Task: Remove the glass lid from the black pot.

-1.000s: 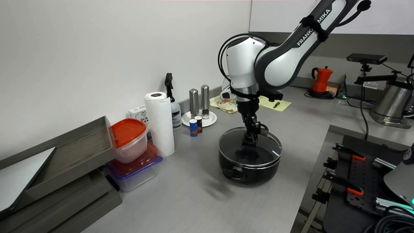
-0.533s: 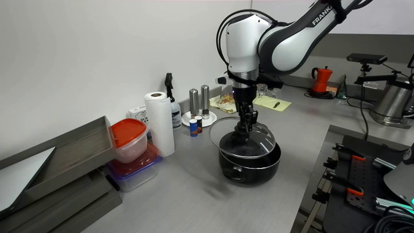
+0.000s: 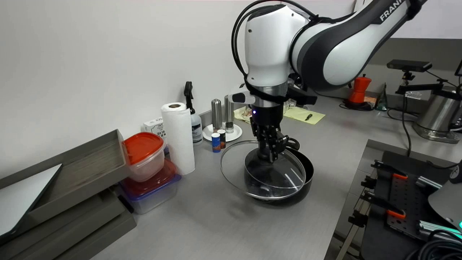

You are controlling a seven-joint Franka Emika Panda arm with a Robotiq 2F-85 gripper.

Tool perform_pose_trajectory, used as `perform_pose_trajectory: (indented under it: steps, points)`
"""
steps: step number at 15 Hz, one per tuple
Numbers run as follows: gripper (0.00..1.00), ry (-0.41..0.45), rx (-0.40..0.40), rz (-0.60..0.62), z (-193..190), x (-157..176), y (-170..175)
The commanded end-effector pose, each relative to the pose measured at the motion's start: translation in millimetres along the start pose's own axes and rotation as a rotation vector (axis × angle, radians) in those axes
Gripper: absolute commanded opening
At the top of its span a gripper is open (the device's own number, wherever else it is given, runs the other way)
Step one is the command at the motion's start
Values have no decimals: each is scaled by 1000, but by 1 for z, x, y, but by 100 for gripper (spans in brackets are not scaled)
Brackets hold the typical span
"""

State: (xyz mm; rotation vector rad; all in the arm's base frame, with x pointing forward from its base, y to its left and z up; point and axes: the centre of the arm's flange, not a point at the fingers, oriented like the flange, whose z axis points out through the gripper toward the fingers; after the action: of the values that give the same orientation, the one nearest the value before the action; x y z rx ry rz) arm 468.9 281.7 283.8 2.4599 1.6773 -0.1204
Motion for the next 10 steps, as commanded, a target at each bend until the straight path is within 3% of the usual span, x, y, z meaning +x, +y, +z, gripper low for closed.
perform_pose_trajectory:
  steps: [1,10]
  points:
    - [25,53,-3,-146,-13,34,-23]
    - [25,123,104,-451,8,88,-95]
